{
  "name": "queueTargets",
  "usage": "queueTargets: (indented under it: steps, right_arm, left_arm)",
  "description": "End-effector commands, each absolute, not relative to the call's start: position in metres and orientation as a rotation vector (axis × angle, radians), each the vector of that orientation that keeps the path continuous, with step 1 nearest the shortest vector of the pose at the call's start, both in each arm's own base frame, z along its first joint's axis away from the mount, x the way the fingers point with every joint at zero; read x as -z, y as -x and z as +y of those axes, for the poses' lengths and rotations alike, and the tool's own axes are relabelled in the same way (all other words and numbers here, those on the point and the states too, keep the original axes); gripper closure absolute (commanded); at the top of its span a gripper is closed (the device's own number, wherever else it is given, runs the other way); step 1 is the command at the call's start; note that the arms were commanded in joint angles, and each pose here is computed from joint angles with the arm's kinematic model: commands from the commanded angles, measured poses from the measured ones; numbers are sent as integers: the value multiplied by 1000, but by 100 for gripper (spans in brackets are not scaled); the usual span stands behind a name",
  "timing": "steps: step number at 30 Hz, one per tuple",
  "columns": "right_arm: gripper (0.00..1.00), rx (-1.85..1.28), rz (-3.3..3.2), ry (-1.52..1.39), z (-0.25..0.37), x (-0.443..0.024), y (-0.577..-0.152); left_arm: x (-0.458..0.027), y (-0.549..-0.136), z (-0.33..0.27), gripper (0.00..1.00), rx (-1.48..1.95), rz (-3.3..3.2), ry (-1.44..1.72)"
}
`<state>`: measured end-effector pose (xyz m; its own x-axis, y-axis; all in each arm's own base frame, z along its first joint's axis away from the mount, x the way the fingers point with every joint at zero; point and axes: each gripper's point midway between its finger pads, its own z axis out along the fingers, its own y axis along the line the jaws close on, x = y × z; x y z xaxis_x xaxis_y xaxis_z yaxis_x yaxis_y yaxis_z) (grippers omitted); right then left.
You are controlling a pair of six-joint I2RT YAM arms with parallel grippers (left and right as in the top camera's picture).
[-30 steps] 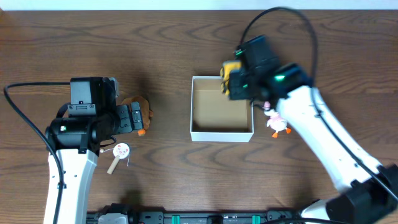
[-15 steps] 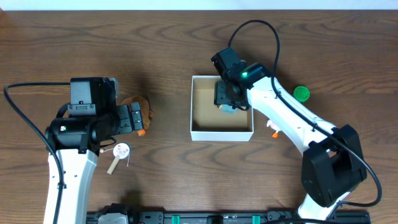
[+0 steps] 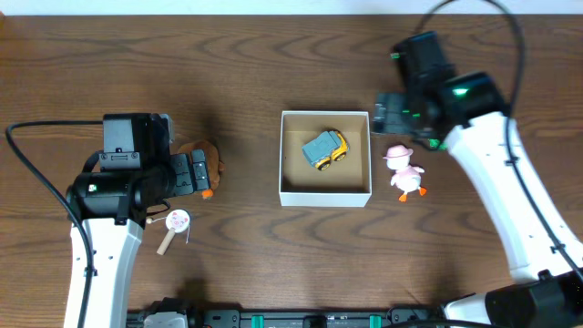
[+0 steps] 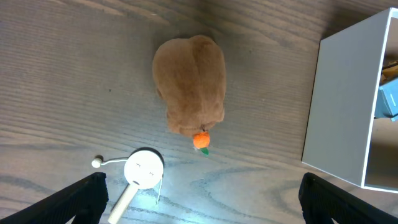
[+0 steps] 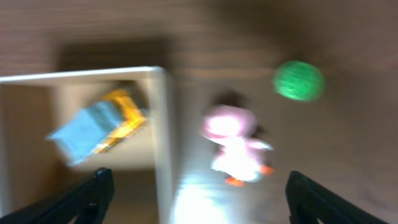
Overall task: Pack container
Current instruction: 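Grasp the pink-hat duck figure with the right gripper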
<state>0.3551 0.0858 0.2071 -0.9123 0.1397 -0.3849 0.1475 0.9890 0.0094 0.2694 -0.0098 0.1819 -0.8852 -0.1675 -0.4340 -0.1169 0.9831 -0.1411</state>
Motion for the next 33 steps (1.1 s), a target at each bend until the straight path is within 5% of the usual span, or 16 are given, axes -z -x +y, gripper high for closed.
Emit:
queueTargets:
  steps: [1,13,23,26,30,31,33]
  right_arm:
    - [7,76,2845,-74,55,-184,-350]
    - [1,81,3079,125,36,-59,-303]
    - [1,84,3086,118,38,-12,-315]
    - [27,85,3100,120,38,-7,-314]
    - [90,85,3103,118,38,-8,-313]
    - [99,86,3106,104,38,-8,-313]
    - [99,85,3109,67,37,-9,-311]
  left_arm:
    - [-188,-273,-11,2,164,2657,188]
    - [-188,-272,-11,2,164,2657,188]
    - [-188,-272,-11,2,164,2658,188]
    - [-187,-271,-11,2,164,2662,189]
    - [-187,-272,-11,2,164,2661,189]
    - [-187,-272,-11,2,164,2661,189]
    - [-187,-272,-11,2,164,2661,189]
